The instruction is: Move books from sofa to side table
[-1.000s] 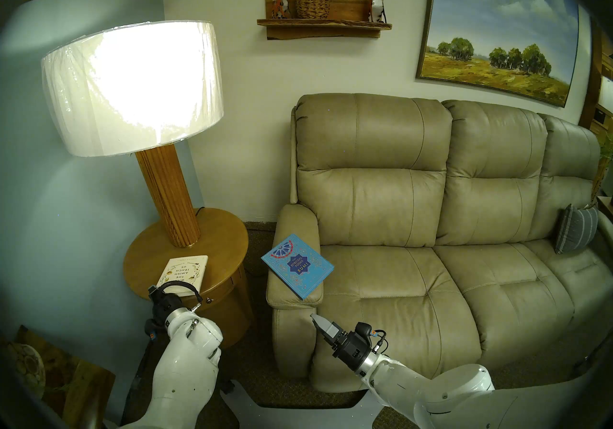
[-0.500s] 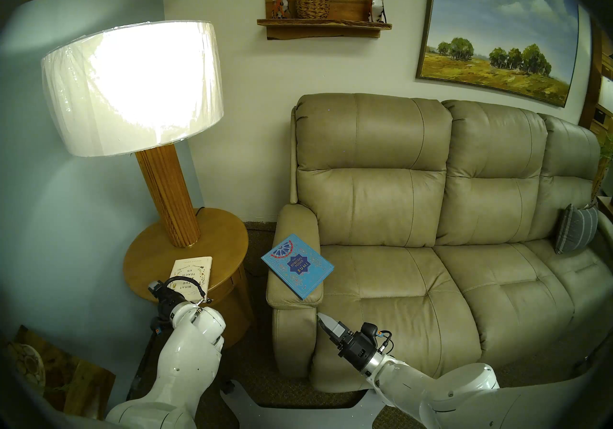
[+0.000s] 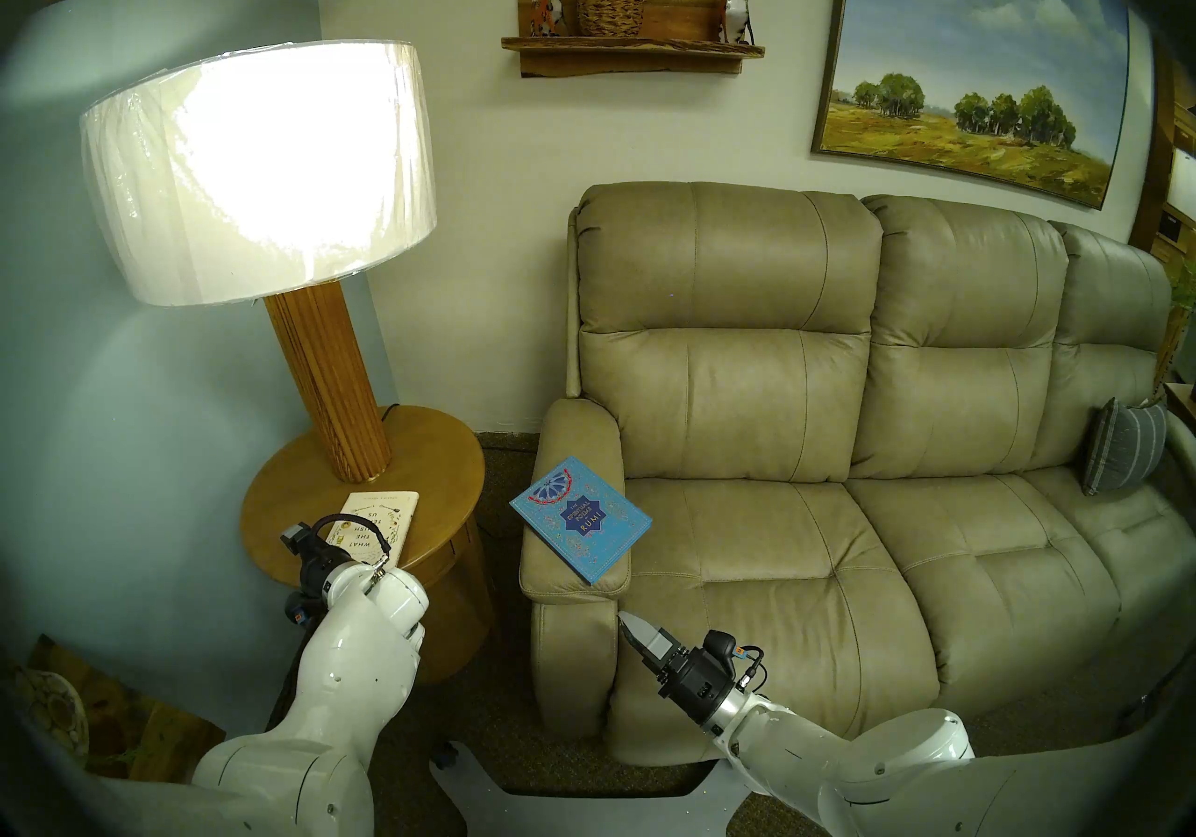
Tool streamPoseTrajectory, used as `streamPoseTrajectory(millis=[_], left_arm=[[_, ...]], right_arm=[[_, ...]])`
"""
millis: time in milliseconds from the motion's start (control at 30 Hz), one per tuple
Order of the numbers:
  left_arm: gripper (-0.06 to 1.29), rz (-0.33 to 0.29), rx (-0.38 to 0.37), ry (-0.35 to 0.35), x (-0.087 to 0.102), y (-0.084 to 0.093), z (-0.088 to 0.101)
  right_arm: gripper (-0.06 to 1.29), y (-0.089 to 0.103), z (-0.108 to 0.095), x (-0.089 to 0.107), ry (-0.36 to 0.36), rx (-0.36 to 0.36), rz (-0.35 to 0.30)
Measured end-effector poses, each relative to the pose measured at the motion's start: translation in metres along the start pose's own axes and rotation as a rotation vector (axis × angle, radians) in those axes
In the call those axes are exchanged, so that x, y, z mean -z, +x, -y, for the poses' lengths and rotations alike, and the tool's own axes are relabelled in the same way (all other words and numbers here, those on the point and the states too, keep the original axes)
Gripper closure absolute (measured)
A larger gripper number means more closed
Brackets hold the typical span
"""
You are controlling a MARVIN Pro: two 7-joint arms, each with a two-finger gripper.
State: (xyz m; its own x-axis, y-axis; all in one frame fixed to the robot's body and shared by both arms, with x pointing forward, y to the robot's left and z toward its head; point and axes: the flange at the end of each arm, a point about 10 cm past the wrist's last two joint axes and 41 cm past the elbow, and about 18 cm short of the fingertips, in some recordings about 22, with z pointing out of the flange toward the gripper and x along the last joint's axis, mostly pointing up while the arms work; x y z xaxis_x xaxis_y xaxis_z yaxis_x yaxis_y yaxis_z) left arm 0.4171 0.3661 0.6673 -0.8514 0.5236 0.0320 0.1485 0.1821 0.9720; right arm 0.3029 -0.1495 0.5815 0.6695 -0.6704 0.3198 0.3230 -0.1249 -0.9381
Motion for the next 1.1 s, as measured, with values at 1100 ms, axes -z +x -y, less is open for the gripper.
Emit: streamPoseTrajectory(millis=[1100], left_arm=[[0.03,0.024,-0.583,-0.383,0.011,0.008,0.025]], right_arm=[[-0.01,0.007,-0.005,0.019,-0.031,-0.021,-0.025]])
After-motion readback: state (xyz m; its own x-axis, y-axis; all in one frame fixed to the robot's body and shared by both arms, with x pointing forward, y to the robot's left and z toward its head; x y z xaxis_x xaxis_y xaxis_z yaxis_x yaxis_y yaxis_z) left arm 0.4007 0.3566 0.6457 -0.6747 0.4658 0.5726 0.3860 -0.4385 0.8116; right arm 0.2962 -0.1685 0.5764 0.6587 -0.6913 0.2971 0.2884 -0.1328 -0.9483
